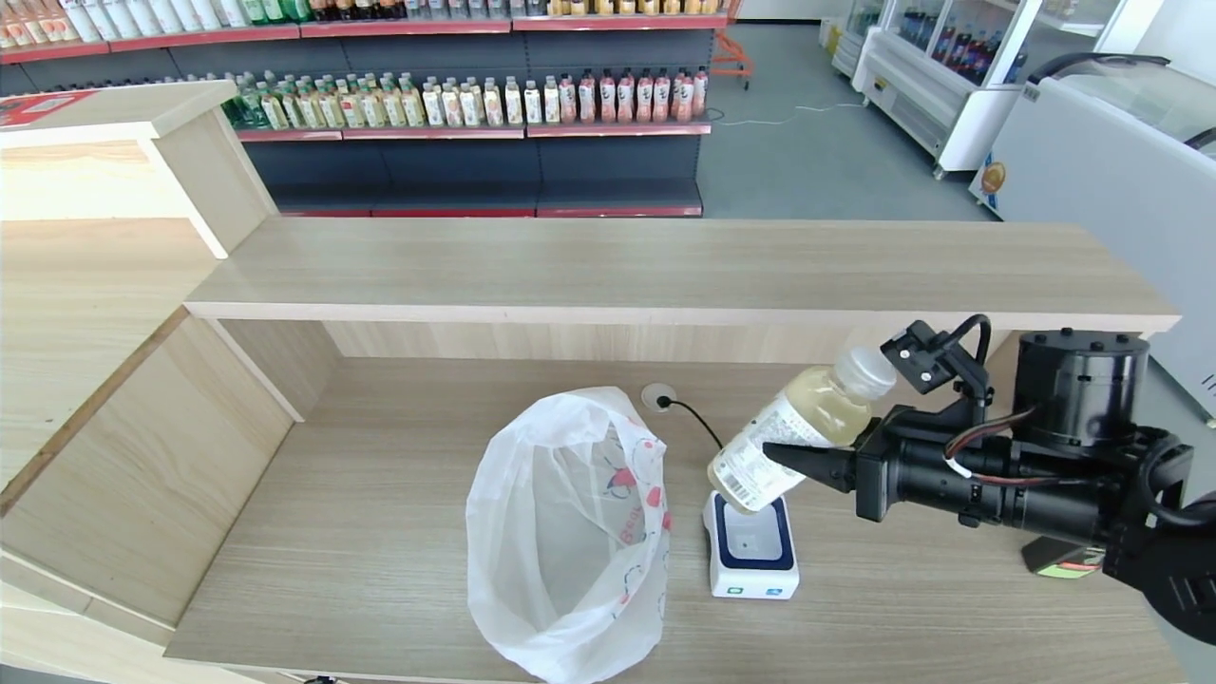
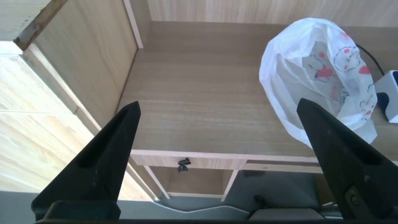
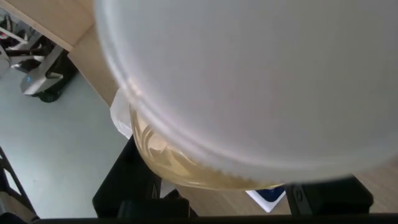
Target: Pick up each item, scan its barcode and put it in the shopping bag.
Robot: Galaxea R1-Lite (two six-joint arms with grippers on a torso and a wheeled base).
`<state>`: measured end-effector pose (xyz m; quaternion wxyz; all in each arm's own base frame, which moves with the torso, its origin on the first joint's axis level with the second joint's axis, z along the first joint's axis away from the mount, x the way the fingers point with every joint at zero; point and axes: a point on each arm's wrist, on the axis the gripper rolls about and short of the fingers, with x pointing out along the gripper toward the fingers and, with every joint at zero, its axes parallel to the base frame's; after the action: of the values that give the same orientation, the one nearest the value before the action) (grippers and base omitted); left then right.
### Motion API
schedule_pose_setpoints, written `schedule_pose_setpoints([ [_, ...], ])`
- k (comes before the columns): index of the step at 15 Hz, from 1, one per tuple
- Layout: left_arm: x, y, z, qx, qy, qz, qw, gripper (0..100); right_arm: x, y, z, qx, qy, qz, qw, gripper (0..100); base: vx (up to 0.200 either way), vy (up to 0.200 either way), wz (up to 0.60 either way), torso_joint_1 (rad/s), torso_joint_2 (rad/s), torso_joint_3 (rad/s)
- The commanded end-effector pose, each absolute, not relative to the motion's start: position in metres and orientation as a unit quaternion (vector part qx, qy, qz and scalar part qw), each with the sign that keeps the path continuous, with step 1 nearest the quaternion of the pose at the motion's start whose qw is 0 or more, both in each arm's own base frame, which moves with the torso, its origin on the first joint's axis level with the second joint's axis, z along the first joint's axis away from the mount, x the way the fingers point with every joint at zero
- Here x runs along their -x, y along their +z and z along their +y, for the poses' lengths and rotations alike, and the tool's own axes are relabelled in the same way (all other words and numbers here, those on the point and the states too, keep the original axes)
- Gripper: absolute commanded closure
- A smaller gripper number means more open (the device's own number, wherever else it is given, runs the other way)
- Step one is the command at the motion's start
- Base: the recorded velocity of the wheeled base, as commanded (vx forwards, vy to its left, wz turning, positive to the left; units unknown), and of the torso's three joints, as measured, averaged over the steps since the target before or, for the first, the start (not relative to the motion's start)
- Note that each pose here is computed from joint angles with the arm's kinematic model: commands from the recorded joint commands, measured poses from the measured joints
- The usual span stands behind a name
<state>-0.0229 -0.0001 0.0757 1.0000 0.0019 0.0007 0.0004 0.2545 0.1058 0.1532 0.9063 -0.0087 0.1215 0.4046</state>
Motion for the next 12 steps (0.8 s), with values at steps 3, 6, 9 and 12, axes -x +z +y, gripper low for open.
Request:
schedule_pose_setpoints([
  [3, 0.023, 0.076, 0.000, -0.002, 0.001, 0.001, 1.000, 0, -0.264, 0.136, 0.113, 0.010, 0.408, 0.143, 0.902, 100, 0.000, 0.067, 0.00, -0.002, 0.00, 0.002],
  [6, 0.023, 0.076, 0.000, -0.003, 0.001, 0.001, 1.000, 0, -0.268, 0.119, 0.123, 0.012, 0.419, 0.172, 0.892, 100, 0.000, 0.000, 0.00, 0.000, 0.00, 0.000],
  [9, 0.023, 0.076, 0.000, -0.003, 0.001, 0.001, 1.000, 0, -0.273, 0.083, 0.153, 0.034, 0.396, 0.183, 0.899, 100, 0.000, 0.000, 0.00, 0.000, 0.00, 0.000],
  [12, 0.023, 0.076, 0.000, -0.003, 0.001, 0.001, 1.000, 0, -0.282, 0.052, 0.176, 0.041, 0.396, 0.142, 0.906, 100, 0.000, 0.000, 0.00, 0.000, 0.00, 0.000],
])
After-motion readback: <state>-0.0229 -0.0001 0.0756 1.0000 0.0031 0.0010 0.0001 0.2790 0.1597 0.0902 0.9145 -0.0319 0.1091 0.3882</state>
